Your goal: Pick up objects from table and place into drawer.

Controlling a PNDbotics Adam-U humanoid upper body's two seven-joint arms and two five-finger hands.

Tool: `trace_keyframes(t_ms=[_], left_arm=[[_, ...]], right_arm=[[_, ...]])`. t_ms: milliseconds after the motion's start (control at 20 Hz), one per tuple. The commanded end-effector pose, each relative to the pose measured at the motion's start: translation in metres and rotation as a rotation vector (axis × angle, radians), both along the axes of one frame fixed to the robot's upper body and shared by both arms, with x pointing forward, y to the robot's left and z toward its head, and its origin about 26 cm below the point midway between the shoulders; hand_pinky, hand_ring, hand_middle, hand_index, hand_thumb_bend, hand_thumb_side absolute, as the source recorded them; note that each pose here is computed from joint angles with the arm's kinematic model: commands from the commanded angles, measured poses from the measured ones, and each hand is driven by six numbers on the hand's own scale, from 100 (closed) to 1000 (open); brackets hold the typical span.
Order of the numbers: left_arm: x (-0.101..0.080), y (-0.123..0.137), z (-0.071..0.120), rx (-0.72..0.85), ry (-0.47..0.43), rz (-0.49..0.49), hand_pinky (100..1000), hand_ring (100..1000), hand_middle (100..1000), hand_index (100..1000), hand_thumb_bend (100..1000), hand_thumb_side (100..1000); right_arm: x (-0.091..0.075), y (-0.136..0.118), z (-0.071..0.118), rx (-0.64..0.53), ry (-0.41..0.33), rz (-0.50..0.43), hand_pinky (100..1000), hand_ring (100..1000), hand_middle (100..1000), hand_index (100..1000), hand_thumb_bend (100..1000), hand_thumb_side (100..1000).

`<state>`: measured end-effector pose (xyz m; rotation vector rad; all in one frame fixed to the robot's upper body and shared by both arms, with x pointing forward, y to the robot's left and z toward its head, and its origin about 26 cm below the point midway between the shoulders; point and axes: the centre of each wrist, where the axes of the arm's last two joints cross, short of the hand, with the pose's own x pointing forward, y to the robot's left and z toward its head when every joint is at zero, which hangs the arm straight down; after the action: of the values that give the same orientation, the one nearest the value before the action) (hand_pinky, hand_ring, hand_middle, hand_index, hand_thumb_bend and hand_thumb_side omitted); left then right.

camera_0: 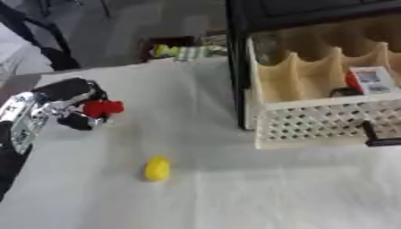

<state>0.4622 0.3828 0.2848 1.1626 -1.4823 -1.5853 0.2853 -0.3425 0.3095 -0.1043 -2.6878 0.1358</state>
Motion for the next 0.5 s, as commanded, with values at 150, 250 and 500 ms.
trace_keyframes(t_ms=[150,250,500], left_arm=[[-0.011,0.007,0.029,-0.009,-0.045,-0.035,331,437,350,606,100,262],[-0.014,0.002,0.035,-0.021,-0.052,-0.073,317,426,339,593,100,256],[-0.024,-0.020,0.056,-0.059,-0.072,-0.219,293,410,328,578,100,249]], right_arm=[[-0.003,0.001,0.006,0.002,-0.002,0.012,750,737,393,635,194,784],[-0.002,0.002,0.005,0.005,0.005,0.016,750,736,394,635,177,783],[-0.001,0.005,0.002,0.001,0.034,0.036,750,736,394,635,175,782]])
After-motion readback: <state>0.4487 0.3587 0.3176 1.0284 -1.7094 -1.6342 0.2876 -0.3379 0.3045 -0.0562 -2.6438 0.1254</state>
